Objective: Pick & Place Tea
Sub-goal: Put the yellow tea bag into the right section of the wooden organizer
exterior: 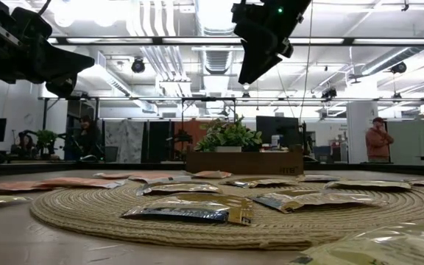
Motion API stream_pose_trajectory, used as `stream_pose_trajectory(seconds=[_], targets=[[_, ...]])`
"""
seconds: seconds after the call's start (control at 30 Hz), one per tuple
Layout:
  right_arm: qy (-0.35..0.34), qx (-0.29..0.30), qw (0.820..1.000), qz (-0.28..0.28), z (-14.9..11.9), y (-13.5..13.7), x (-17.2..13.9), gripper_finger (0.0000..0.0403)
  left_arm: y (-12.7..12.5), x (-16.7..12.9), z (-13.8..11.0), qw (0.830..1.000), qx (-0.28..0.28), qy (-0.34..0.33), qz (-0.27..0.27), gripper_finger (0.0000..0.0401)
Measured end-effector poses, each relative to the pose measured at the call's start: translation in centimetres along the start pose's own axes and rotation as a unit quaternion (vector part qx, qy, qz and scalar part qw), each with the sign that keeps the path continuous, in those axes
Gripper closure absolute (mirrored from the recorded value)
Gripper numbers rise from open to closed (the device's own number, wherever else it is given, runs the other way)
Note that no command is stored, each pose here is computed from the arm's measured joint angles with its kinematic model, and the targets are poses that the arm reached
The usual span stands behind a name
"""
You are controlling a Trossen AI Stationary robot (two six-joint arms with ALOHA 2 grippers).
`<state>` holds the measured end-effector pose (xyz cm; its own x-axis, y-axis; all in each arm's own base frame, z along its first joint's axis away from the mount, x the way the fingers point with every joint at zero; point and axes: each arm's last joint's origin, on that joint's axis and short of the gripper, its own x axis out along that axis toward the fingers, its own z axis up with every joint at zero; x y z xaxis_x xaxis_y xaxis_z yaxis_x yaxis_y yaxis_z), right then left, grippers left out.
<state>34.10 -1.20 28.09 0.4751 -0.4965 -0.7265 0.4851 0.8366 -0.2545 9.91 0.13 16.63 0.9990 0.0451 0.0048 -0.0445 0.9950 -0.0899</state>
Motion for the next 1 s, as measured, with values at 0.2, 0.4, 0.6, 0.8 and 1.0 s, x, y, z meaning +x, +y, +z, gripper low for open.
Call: stream_pose_trajectory(seconds=[0.2,0.4,0.6,0.8,1.0], targets=[[0.000,0.002,1.000,0.000,0.0,0.0,0.0,0.0213,0.0,0.0,0.0,1.000,0.000,0.000,0.000,0.0401],[0.012,0.041,0.998,0.043,-0.1,0.2,-0.1,0.0213,0.0,0.0,0.0,1.000,0.000,0.000,0.000,0.0401],[0.030,0.054,0.993,0.096,-0.4,1.2,-0.6,0.0213,0.0,0.0,0.0,1.000,0.000,0.000,0.000,0.0401],[0.035,0.060,0.992,0.106,-0.7,2.0,-1.1,0.0213,0.0,0.0,0.0,1.000,0.000,0.000,0.000,0.0401],[0.050,0.050,0.991,0.116,-1.4,3.1,-1.8,0.0213,0.0,0.0,0.0,1.000,0.000,0.000,0.000,0.0401]])
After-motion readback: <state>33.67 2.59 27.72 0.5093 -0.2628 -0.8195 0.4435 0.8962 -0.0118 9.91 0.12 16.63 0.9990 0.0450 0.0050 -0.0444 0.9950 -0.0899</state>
